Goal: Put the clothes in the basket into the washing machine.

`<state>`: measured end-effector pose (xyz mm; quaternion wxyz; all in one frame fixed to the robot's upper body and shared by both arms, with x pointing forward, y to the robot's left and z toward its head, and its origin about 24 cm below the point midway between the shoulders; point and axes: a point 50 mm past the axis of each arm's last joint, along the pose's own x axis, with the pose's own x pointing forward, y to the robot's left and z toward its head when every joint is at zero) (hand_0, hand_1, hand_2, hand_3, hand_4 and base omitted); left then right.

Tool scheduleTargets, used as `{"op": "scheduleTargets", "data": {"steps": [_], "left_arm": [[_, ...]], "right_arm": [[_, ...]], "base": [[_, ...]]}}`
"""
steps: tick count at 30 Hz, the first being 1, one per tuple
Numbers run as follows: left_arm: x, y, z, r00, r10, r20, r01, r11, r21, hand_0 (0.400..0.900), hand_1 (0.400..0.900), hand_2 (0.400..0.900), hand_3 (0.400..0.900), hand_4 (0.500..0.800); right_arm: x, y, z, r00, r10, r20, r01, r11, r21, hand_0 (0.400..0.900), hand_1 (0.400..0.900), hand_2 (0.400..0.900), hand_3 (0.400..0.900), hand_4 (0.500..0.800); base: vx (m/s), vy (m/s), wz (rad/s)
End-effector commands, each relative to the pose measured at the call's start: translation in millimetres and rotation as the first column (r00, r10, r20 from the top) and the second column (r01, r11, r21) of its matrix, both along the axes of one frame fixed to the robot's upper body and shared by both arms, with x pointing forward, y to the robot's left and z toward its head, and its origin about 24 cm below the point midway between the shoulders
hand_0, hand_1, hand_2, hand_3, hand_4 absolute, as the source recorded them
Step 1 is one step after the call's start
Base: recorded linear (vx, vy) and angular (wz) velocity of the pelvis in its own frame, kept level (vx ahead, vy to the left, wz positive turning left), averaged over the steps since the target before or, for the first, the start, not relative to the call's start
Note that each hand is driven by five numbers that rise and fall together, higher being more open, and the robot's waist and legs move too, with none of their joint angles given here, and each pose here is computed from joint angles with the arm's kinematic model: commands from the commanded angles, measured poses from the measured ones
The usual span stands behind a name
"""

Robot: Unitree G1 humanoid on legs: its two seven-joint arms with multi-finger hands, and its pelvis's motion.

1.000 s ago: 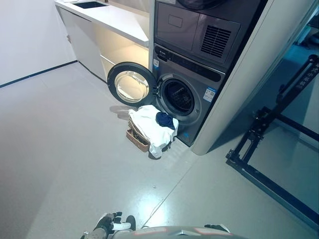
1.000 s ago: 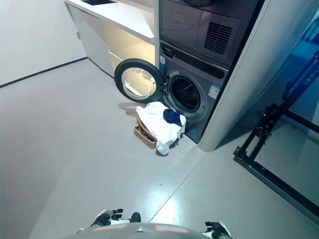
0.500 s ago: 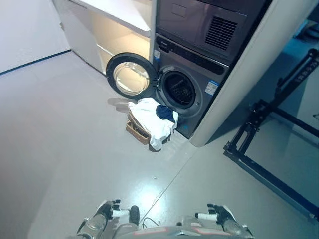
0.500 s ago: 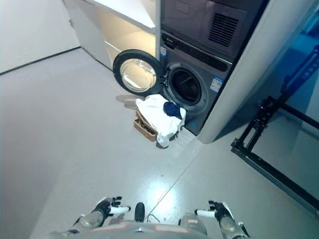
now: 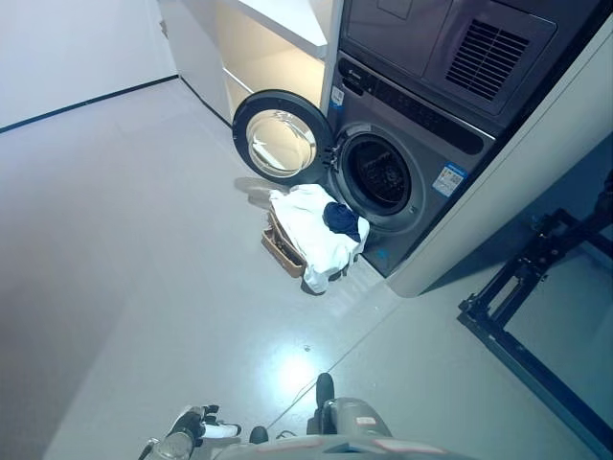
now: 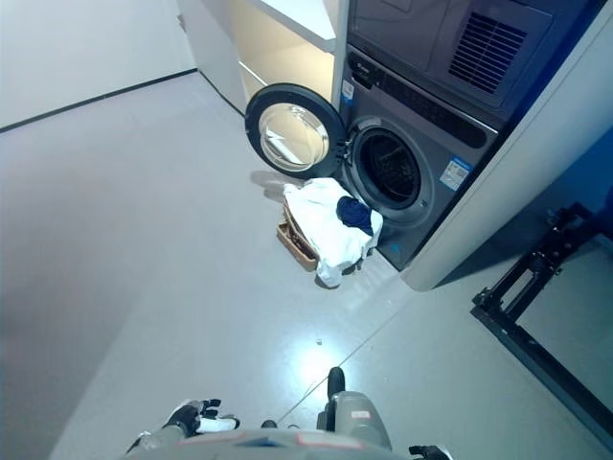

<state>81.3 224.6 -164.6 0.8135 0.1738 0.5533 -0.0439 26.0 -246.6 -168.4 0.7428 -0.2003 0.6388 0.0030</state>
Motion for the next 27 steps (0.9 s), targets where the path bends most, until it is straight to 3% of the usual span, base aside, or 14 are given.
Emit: {"op": "scheduleTargets", "data": {"steps": [1,6,12,22,27], "left_arm": [[40.9,-7.3,9.8,0.989,0.006,0.145,-0.002,1.0,-0.024,0.9,0.9,0.9,0.9,0.8],[50.7,-9.7,13.0,0.983,0.01,0.183,-0.004,0.999,-0.034,0.9,0.9,0.9,0.9,0.8],[36.8,-6.0,9.1,0.99,0.007,0.142,-0.004,1.0,-0.021,0.9,0.9,0.9,0.9,0.8],[10.3,0.4,2.9,0.998,0.019,0.061,-0.019,1.0,-0.003,0.9,0.9,0.9,0.9,0.8],[15.7,6.3,5.5,0.997,0.018,0.076,-0.019,1.0,0.015,0.9,0.9,0.9,0.9,0.8]], "right_arm": [[32.0,-22.0,9.9,0.993,0.081,0.08,-0.076,0.995,-0.065,0.9,0.9,0.9,0.9,0.8],[47.1,-22.3,12.5,0.987,0.113,0.115,-0.105,0.992,-0.075,0.9,0.9,0.9,0.9,0.8],[56.5,-22.6,14.5,0.979,0.159,0.13,-0.146,0.984,-0.102,0.9,0.9,0.9,0.9,0.8],[88.6,-10.6,19.3,0.94,0.27,0.211,-0.249,0.961,-0.122,0.9,0.9,0.9,0.9,0.8],[94.8,4.2,17.2,0.914,0.343,0.216,-0.327,0.939,-0.105,0.9,0.9,0.9,0.9,0.8]], "base": [[0.382,-0.263,0.03],[0.305,-0.287,-0.14],[0.314,-0.148,-0.24],[0.468,0.007,-0.58],[0.453,0.092,-0.45]]}}
